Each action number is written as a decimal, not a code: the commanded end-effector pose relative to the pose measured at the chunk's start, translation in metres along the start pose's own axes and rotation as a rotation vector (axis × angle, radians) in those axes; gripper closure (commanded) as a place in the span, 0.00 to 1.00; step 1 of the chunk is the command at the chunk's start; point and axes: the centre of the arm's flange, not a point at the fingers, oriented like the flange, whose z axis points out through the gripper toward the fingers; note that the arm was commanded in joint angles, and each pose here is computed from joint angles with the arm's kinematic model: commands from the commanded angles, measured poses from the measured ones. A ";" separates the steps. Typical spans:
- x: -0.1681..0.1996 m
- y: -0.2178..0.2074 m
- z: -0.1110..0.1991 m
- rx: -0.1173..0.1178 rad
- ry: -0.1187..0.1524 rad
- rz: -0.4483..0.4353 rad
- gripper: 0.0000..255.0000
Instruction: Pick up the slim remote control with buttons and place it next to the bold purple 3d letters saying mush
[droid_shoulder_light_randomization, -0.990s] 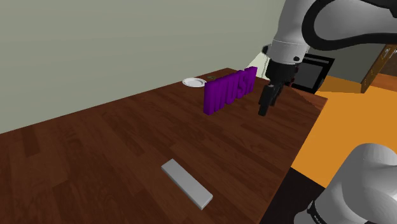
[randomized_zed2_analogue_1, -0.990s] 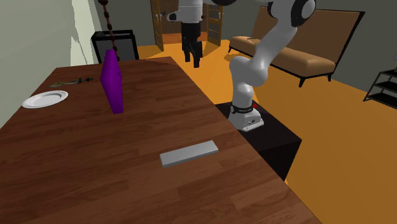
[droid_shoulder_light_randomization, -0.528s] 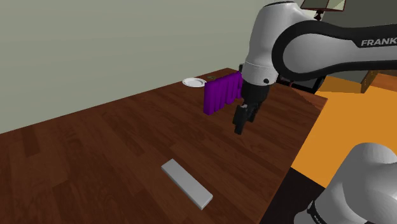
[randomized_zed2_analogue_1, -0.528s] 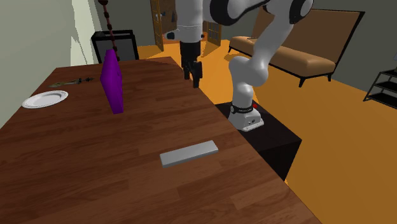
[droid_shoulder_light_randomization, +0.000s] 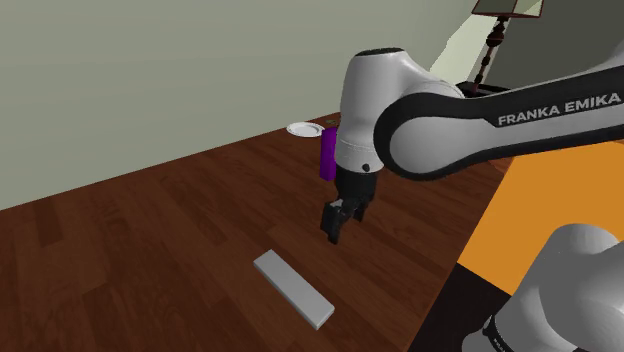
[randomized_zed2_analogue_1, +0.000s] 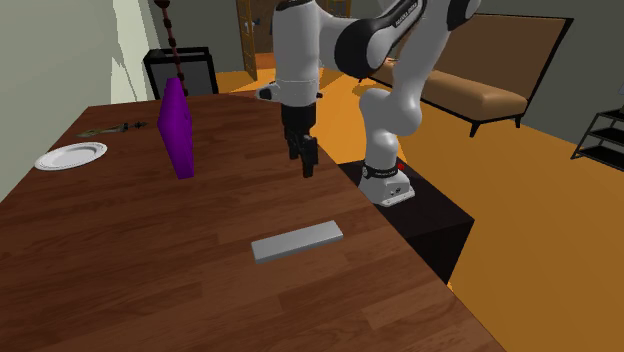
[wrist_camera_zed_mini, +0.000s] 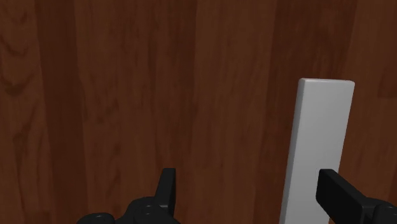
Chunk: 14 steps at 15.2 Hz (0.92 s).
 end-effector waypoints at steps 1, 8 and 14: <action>0.010 -0.019 0.016 0.000 0.000 0.008 0.00; 0.043 -0.089 0.068 -0.007 -0.005 0.031 0.00; 0.054 -0.110 0.101 -0.009 -0.007 0.039 0.00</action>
